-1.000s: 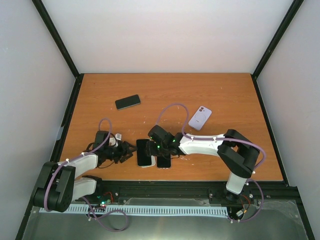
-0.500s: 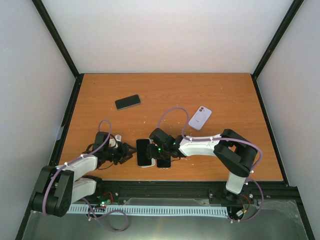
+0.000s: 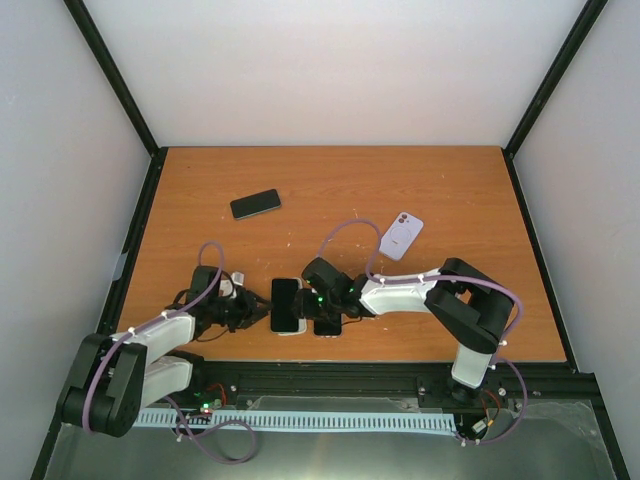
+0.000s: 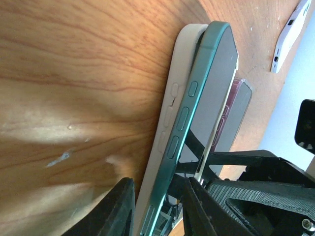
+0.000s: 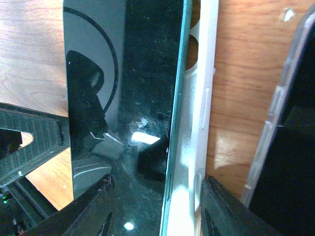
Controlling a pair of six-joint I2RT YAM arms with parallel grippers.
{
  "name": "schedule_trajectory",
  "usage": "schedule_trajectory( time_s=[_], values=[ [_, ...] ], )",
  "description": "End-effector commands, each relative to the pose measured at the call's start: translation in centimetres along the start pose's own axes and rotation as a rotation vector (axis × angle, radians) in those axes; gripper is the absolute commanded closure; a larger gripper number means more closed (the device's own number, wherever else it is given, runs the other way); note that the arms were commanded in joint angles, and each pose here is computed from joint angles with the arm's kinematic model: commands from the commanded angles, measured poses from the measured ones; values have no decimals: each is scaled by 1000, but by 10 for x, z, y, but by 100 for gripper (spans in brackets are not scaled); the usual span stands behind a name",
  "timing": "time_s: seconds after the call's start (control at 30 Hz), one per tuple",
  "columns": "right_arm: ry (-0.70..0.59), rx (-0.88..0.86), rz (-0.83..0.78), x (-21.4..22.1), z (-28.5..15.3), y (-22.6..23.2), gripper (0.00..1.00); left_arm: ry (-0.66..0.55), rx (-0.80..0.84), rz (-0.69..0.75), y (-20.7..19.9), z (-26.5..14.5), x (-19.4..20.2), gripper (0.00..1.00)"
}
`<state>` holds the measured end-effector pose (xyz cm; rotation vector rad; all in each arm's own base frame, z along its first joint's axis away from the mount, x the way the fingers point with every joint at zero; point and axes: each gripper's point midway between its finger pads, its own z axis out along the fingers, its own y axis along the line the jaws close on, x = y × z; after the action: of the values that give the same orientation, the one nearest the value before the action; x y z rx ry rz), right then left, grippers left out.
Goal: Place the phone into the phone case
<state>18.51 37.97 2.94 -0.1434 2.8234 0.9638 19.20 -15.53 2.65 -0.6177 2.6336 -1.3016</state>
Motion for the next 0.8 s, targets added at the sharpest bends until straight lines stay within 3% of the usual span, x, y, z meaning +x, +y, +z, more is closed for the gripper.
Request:
schedule_trajectory(
  time_s=[0.0, 0.77],
  values=[
    [30, -48, 32, 10, 6, 5, 55, 1, 15, 10, -5, 1, 2, 73],
    [35, -72, 53, 14, 10, 3, 60, 44, 13, 4, -16, 21, 20, 83]
  ],
)
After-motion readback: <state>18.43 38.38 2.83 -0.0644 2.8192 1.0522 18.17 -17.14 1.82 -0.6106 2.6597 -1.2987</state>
